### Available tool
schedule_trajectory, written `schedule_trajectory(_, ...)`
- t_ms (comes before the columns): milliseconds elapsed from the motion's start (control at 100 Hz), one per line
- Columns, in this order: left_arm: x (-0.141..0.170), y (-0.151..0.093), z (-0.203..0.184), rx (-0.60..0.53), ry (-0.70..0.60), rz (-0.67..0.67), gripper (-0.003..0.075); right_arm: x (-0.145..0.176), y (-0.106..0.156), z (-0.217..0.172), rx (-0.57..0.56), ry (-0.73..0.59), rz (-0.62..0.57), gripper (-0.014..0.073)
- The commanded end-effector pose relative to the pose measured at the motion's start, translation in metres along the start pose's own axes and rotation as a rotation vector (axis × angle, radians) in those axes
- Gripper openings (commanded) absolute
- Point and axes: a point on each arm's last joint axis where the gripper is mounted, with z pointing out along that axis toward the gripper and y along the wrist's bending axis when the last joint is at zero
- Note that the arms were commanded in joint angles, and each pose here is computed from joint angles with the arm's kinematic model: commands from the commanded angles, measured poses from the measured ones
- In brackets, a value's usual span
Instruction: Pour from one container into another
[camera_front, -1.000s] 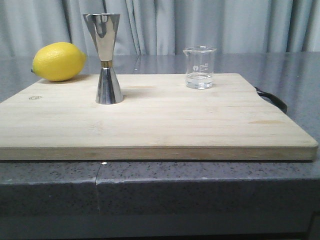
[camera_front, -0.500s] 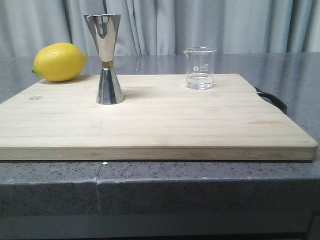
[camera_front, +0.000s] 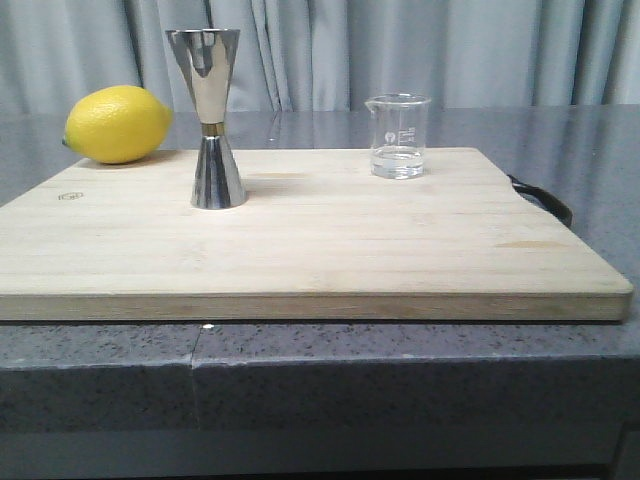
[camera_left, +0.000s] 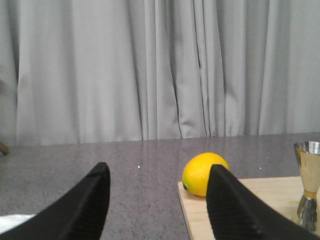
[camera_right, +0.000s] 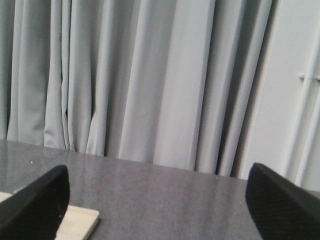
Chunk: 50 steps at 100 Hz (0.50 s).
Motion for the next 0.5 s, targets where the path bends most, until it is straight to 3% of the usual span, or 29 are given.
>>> schedule_trajectory(0, 0.001, 0.002, 0.001, -0.007, -0.001, -0.054, 0.0295, 0.008, 0.001, -0.006, 0.001, -0.011, 0.001, 0.0619)
schedule_trajectory(90, 0.006, 0.005, 0.002, -0.031, 0.009, -0.061, 0.0139, 0.018, 0.004, -0.010, -0.001, -0.007, 0.001, 0.0523)
schedule_trajectory(170, 0.007, 0.006, 0.002, -0.038, 0.009, -0.064, -0.0018, 0.022, 0.004, -0.010, -0.001, 0.004, 0.000, 0.0358)
schedule_trajectory(350, 0.006, 0.006, 0.002, -0.042, -0.005, -0.126, -0.0019, 0.025, 0.004, -0.010, 0.001, 0.014, 0.000, -0.0071)
schedule_trajectory(490, 0.006, 0.005, 0.002, -0.031, -0.003, -0.126, -0.0019, 0.025, 0.004, -0.010, 0.002, 0.016, 0.000, -0.0071)
